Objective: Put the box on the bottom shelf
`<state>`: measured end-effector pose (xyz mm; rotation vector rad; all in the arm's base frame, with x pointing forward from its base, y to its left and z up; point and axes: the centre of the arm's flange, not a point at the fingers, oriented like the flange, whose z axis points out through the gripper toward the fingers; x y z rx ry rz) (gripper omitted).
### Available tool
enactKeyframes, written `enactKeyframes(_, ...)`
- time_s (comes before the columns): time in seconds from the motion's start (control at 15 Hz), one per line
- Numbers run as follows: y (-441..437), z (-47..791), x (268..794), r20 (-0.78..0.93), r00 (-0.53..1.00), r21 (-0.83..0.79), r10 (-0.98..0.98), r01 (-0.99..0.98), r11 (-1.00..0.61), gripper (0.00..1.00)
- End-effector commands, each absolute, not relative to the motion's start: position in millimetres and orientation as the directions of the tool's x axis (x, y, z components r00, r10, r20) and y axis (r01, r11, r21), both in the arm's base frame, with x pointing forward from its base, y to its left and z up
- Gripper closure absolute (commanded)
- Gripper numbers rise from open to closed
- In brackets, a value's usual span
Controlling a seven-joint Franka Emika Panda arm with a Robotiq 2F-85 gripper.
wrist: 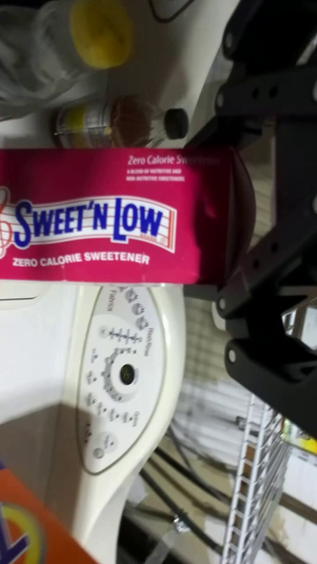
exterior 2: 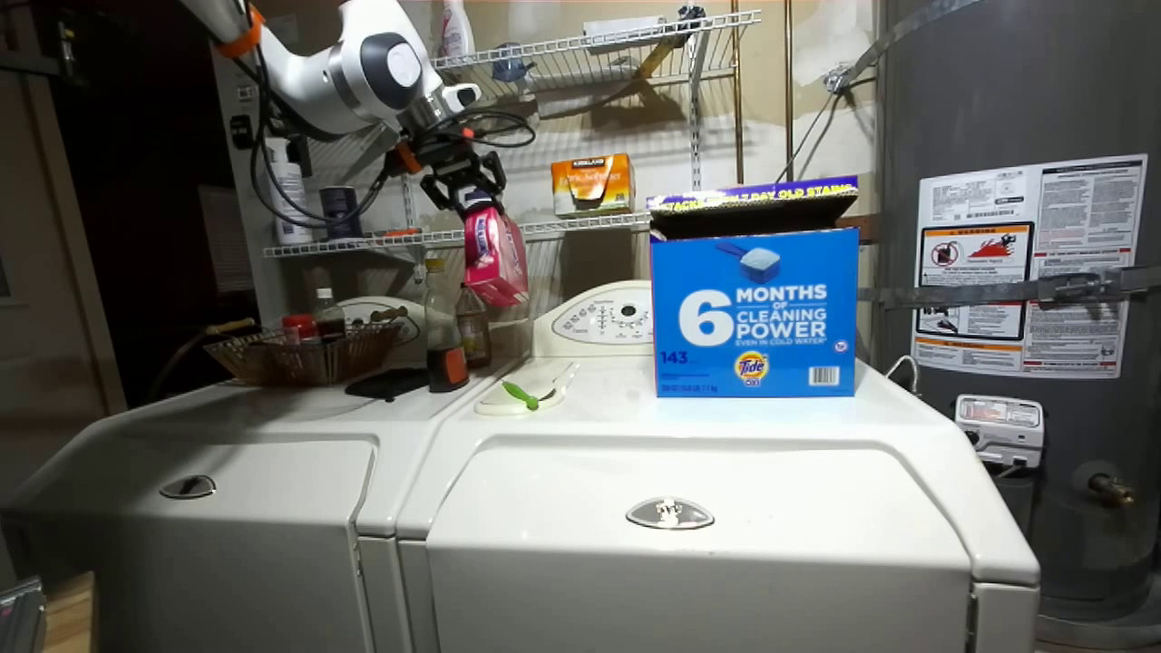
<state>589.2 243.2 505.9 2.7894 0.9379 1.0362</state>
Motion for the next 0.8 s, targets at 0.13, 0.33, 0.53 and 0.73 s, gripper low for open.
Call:
enactKeyframes(0.13,326,577,611,0.669,0.336,0.313,0.662,0.681,-0.662,0.56)
enactKeyframes(0.33,369,606,604,0.703,0.197,0.347,0.683,0.744,-0.571,0.56)
enactKeyframes(0.53,406,625,604,0.754,0.104,0.314,0.648,0.81,-0.495,0.56)
enactKeyframes(0.73,405,618,579,0.754,0.124,0.305,0.646,0.804,-0.51,0.31)
